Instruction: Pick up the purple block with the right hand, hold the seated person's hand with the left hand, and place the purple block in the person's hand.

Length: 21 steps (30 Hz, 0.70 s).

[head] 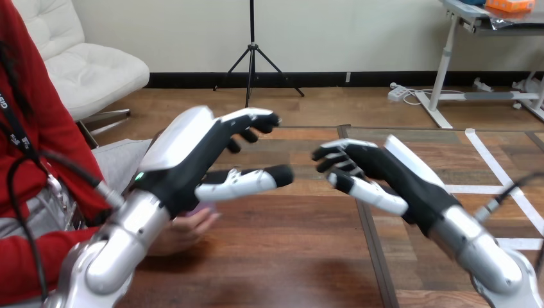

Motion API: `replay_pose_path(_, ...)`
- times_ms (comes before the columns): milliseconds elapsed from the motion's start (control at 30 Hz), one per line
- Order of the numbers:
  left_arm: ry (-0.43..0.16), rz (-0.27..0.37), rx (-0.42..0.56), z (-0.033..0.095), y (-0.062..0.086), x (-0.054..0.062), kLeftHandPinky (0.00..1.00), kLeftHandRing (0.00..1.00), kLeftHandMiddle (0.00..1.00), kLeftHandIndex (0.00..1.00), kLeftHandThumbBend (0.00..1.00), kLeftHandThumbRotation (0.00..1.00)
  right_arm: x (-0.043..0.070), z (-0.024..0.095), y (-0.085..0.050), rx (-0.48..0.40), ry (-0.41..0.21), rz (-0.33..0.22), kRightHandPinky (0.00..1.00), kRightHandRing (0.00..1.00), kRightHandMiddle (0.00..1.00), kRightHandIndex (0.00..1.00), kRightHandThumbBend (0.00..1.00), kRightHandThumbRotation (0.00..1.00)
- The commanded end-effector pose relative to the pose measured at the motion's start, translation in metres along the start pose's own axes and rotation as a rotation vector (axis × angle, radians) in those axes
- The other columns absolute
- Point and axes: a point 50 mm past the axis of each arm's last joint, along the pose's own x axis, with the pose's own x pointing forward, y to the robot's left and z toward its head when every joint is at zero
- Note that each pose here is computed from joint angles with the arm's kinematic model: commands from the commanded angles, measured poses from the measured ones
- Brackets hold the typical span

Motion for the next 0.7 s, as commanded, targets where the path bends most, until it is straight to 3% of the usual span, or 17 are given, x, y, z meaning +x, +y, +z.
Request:
replay_pose_path(0,-0.002,0.083,-0.046,-0.009,0.005,-0.007,0.67,0.76,0.80,0.80,1.00,1.00,-0.002,0.013,-0.011,0.031,-0.082,-0.102,0.61,0.72,0.75,0.77,0.97,1.00)
replay_pose_path(333,-0.018,0.158,-0.185,-0.021,-0.008,-0.024,0.71,0.77,0.80,0.79,0.97,1.00,-0.019,0.000,0.001,0.102,-0.072,-0.159,0.65,0.77,0.79,0.81,0.95,1.00)
replay_pose_path(500,-0.020,0.190,-0.324,-0.029,-0.018,-0.035,0.69,0.77,0.79,0.77,0.96,1.00,-0.032,-0.008,0.011,0.208,-0.064,-0.201,0.66,0.77,0.80,0.82,0.96,1.00)
replay_pose_path(667,-0.014,0.195,-0.401,-0.036,-0.026,-0.046,0.67,0.75,0.77,0.76,0.95,1.00,-0.044,-0.013,0.021,0.319,-0.064,-0.245,0.66,0.77,0.80,0.82,0.97,1.00)
